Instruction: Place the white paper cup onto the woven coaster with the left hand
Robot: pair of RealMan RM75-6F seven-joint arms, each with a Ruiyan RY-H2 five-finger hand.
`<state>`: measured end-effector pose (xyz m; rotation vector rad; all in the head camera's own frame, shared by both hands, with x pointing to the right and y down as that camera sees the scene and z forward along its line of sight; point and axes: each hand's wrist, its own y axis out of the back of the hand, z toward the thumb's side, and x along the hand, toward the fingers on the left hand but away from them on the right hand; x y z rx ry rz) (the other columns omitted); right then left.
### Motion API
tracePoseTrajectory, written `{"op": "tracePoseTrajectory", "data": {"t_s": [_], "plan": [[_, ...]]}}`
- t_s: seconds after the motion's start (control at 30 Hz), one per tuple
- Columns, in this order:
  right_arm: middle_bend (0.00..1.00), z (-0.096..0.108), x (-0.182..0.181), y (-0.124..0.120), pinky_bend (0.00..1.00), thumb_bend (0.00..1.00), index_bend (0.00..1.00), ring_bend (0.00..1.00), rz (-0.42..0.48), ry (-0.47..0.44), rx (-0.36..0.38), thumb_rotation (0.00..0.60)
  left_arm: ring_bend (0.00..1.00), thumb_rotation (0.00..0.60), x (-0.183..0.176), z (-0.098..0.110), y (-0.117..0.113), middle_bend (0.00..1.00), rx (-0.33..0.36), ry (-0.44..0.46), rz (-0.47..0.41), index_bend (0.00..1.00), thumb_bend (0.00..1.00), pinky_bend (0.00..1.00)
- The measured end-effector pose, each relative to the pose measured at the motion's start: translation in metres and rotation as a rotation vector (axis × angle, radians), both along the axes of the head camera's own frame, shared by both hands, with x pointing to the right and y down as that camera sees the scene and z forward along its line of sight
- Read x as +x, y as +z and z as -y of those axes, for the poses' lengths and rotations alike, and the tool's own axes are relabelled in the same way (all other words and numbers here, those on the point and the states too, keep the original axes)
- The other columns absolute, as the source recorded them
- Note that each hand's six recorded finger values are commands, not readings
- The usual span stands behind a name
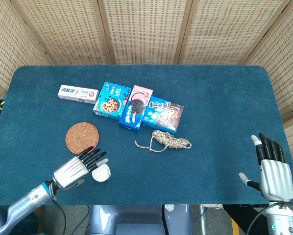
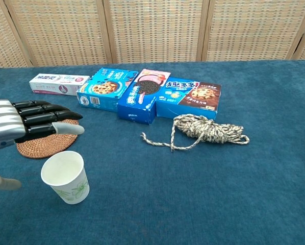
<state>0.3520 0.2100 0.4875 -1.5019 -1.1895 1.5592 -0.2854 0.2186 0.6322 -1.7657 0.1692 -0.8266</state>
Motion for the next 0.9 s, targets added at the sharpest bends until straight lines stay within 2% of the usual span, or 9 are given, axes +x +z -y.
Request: {"op": "tracePoseTrajectory", "data": {"t_s": [0.13,0.2,0.27,0.33,0.43,0.53,0.7,0.9], "plan": [[0.00,0.000,-0.001,0.001,0.00,0.00,0.04,0.00,0.001,-0.003,-0.002,0.600,0.00,0.600,0.010,-0.002,0.007,0.00,-0.009,0.010,-0.010,0.00,0.00,0.09],[0.00,0.000,-0.001,0.001,0.00,0.00,0.04,0.00,0.002,-0.004,-0.004,0.600,0.02,0.600,0.017,-0.001,0.010,0.01,-0.012,0.014,-0.013,0.00,0.00,0.14],[0.00,0.000,-0.001,0.002,0.00,0.00,0.03,0.00,0.002,-0.003,-0.004,0.600,0.11,0.600,0.024,0.000,0.015,0.07,-0.015,0.020,-0.011,0.00,0.00,0.23],[0.00,-0.001,0.000,0.003,0.00,0.00,0.03,0.00,0.003,-0.001,-0.008,0.600,0.26,0.600,0.032,0.001,0.018,0.21,-0.017,0.024,-0.013,0.03,0.00,0.34],[0.00,0.000,0.001,0.003,0.00,0.00,0.03,0.00,0.003,0.004,-0.011,0.600,0.40,0.600,0.044,0.001,0.020,0.35,-0.018,0.035,-0.023,0.15,0.00,0.39],[0.00,0.000,0.001,0.004,0.00,0.00,0.03,0.00,0.004,0.004,-0.012,0.600,0.48,0.600,0.052,0.001,0.022,0.44,-0.031,0.035,-0.036,0.25,0.01,0.42],[0.00,0.000,0.001,0.005,0.00,0.00,0.03,0.00,0.004,0.001,-0.016,0.600,0.53,0.600,0.059,0.003,0.024,0.52,-0.021,0.019,-0.058,0.36,0.04,0.44],[0.00,-0.001,0.001,0.005,0.00,0.00,0.03,0.00,0.004,0.000,-0.021,0.600,0.53,0.600,0.058,0.007,0.027,0.52,-0.025,0.005,-0.046,0.37,0.04,0.44]]}}
